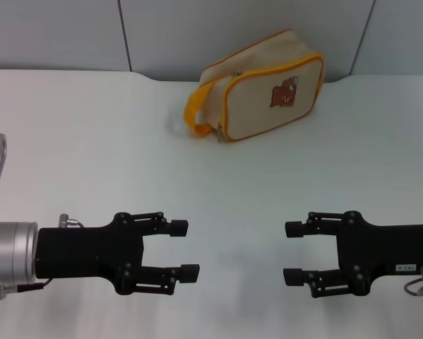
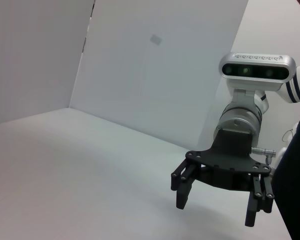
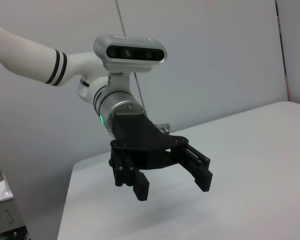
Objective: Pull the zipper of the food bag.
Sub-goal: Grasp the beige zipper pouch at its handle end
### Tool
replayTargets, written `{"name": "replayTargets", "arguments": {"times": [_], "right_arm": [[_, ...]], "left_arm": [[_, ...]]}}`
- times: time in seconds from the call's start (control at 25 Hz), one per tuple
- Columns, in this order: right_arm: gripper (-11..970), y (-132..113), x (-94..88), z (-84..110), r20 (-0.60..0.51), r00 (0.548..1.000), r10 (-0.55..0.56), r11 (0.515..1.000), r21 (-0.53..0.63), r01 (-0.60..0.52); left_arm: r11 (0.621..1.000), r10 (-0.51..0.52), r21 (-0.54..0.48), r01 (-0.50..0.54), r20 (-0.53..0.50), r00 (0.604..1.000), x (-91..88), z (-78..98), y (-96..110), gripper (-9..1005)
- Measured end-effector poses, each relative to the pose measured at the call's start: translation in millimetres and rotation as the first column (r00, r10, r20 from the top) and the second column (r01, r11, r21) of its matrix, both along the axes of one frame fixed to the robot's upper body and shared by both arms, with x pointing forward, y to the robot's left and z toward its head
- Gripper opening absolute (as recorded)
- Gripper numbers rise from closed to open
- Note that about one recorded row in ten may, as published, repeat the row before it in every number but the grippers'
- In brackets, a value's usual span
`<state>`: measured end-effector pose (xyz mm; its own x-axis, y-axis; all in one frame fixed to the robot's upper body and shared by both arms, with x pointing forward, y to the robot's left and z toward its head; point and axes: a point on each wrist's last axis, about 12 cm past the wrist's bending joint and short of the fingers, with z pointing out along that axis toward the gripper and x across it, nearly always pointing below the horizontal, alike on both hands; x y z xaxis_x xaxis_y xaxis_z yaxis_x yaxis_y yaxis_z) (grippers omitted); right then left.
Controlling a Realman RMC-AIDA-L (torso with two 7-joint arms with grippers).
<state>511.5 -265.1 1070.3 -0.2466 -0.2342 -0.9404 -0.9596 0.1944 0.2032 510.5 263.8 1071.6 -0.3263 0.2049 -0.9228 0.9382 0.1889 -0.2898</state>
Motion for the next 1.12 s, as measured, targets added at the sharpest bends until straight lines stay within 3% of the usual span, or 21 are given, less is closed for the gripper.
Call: {"name": "replayTargets", "arguments": {"times": [0.52,0.68,0.8,0.88,0.96,1.0,1.12], "right_arm": [[780,0,-0.4,-0.4,0.001,1.000,-0.004,1.000,0.003,0.004],[780,-4,-5.5,-3.9,0.009,1.000,-0.027,0.999,0.018,0.027],[781,-7,-9.7,-6.7,0.014,0.999,-0.043,0.999,0.023,0.042],[781,-8,-11.2,-7.6,0.012,0.999,-0.052,0.998,0.026,0.052],[781,-10,-11.9,-8.0,0.011,0.998,-0.060,0.998,0.028,0.060],[781,-12,-12.7,-8.9,0.010,0.997,-0.077,0.997,0.029,0.077],[780,-14,-14.0,-10.9,0.007,0.996,-0.092,0.995,0.024,0.092]], "left_arm": [[1.000,-0.003,0.009,0.003,0.004,1.000,0.7,-1.0,-2,812],[0.998,0.062,0.003,-0.062,0.047,0.997,5.6,-1.5,1,812],[0.979,0.205,-0.026,-0.204,0.126,0.971,21.9,0.8,3,812],[0.972,0.235,-0.031,-0.233,0.143,0.961,26.4,1.2,2,812],[0.952,0.305,-0.049,-0.301,0.188,0.934,38.9,2.5,0,812],[0.923,0.384,-0.067,-0.379,0.229,0.895,56.0,4.1,-7,812],[0.897,0.438,-0.068,-0.436,0.251,0.863,70.8,5.5,-15,812]]}}
